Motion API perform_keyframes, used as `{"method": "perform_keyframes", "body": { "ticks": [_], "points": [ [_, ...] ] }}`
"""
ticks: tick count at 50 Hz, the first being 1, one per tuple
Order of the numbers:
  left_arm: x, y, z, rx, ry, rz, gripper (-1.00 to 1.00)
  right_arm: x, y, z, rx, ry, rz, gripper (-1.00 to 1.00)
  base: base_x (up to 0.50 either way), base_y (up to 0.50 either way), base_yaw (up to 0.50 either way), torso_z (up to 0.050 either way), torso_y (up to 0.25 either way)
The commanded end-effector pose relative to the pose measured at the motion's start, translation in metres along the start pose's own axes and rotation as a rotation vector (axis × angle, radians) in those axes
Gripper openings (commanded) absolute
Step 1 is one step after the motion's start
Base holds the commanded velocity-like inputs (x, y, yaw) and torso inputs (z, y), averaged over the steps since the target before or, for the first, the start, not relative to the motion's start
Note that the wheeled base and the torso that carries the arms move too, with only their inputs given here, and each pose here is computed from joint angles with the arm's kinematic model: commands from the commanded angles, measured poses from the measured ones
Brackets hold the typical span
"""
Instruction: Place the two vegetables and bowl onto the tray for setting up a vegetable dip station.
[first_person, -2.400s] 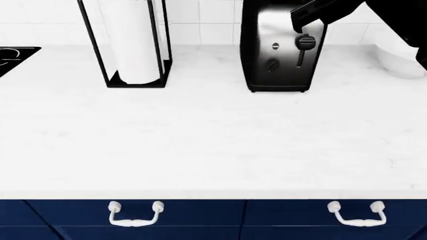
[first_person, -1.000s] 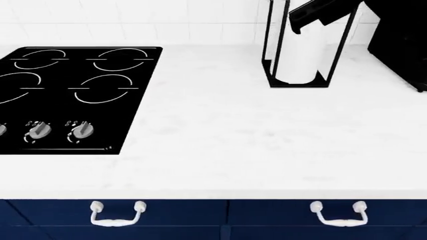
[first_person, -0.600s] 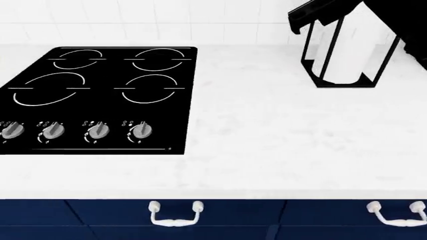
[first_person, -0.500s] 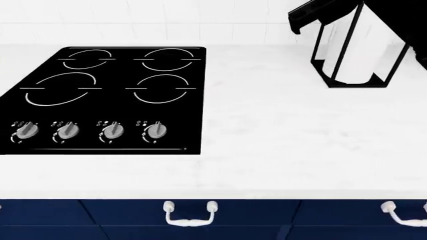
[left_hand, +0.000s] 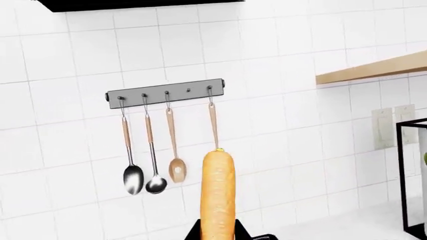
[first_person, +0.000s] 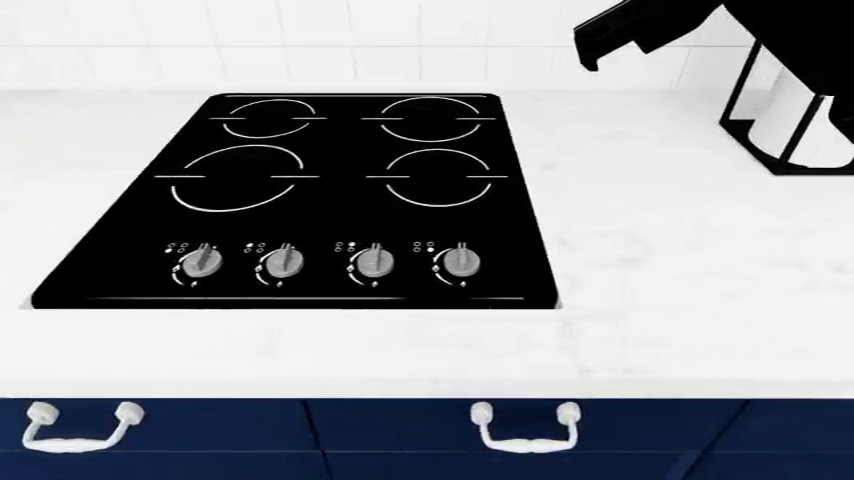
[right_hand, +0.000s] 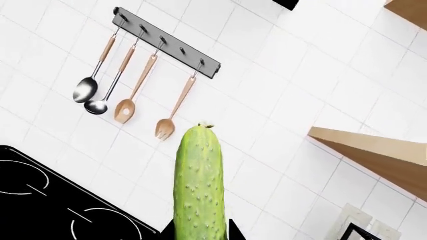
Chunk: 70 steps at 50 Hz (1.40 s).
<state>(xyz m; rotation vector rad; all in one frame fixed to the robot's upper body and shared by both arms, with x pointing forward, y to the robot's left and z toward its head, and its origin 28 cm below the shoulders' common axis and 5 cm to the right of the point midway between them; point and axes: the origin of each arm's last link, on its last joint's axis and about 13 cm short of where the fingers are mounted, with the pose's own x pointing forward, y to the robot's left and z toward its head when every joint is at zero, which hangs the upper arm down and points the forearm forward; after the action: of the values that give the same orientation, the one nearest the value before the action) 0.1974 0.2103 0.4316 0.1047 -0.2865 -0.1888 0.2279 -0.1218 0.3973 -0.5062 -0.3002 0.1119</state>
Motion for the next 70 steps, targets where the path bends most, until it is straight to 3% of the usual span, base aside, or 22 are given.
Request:
{"method": "perform_keyframes", "body": {
  "ticks": [1, 70],
  "points": [
    [-0.0001, 0.0005, 0.0007, -0.003, -0.006, 0.004, -1.00, 0.0001, -0.0007, 0.0007, -0.006, -0.004, -0.007, -1.00, 0.00, 0.50, 0.00, 0.000, 0.000],
    [-0.0005, 0.0004, 0.0015, -0.002, -0.010, 0.001, -1.00, 0.0013, 0.0014, 0.0011, -0.026, -0.004, 0.002, -1.00, 0.00, 0.50, 0.00, 0.000, 0.000]
  ]
}}
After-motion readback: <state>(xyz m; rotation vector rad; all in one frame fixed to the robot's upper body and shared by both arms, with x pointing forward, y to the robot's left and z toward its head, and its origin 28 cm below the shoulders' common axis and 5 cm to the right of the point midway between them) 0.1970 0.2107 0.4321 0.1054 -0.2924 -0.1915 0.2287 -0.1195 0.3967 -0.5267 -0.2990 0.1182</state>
